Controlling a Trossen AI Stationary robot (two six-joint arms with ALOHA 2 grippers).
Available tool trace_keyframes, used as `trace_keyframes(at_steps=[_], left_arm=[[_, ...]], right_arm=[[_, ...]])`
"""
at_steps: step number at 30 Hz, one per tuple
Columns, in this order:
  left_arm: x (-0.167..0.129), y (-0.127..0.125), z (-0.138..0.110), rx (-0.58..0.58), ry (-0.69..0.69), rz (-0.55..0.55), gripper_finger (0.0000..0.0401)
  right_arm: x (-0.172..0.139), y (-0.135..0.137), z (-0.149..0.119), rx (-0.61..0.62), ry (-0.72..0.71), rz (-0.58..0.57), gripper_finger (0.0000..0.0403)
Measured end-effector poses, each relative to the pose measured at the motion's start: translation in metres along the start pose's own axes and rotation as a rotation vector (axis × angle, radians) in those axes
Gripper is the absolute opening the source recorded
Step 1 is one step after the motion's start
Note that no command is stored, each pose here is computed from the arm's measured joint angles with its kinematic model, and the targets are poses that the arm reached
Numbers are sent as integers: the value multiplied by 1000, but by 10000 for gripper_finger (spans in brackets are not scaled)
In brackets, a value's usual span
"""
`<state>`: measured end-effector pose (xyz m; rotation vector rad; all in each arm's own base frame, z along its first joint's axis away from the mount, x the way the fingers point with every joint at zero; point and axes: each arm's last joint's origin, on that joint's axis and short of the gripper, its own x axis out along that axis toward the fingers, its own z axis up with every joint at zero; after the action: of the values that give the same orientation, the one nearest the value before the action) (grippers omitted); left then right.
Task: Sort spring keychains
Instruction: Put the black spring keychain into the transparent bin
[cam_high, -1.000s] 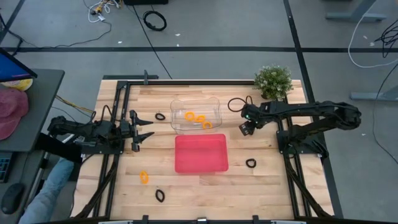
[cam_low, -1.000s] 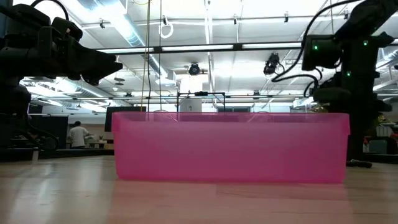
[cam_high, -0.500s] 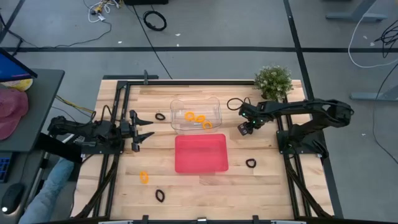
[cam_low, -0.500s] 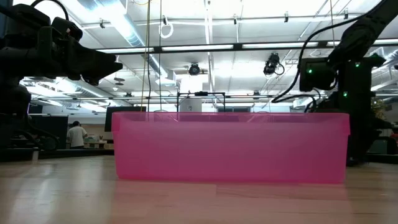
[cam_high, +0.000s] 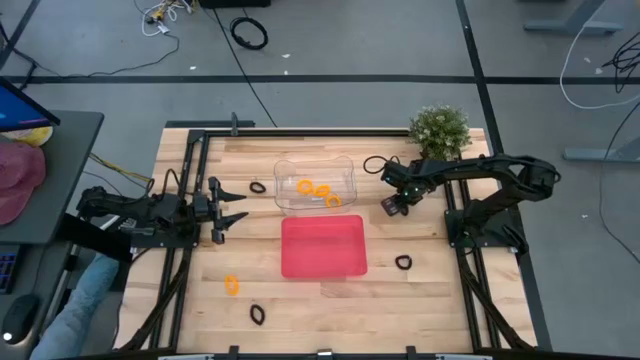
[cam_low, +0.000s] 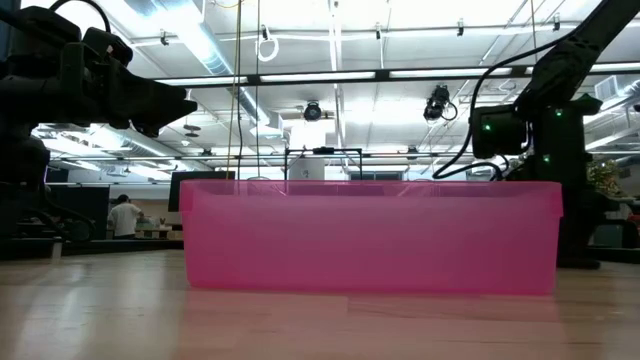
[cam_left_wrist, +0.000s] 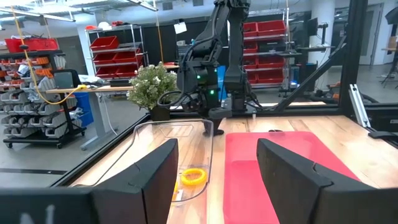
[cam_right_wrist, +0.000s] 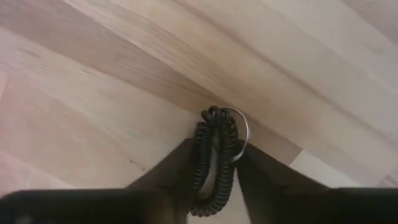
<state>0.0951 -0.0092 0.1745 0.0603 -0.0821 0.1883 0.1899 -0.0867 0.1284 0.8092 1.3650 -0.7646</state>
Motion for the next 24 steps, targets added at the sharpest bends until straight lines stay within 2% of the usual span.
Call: trace_keyframes(at_steps=[4,6,12,15,18,21,24], left_arm=[[0,0,0,0,0,0,223],[0,0,0,0,0,0,222],[0,0,0,0,0,0,222],[0,0,0,0,0,0,223],[0,0,0,0,0,0,222],[0,0,0,0,0,0,222],[0,0,0,0,0,0,222]], right_arm=[[0,-1,-1,-25,16,-3,35],[-1,-1,-1,-47,19,-6,15],[-6,-1,1,-72,41,-28,21],[-15,1,4,-117,10,-99,9],[-29,10,15,-146,-124,-111,9],[-41,16,16,-180,-199,-113,9],[-57,25,19,-212,-347,-78,9]])
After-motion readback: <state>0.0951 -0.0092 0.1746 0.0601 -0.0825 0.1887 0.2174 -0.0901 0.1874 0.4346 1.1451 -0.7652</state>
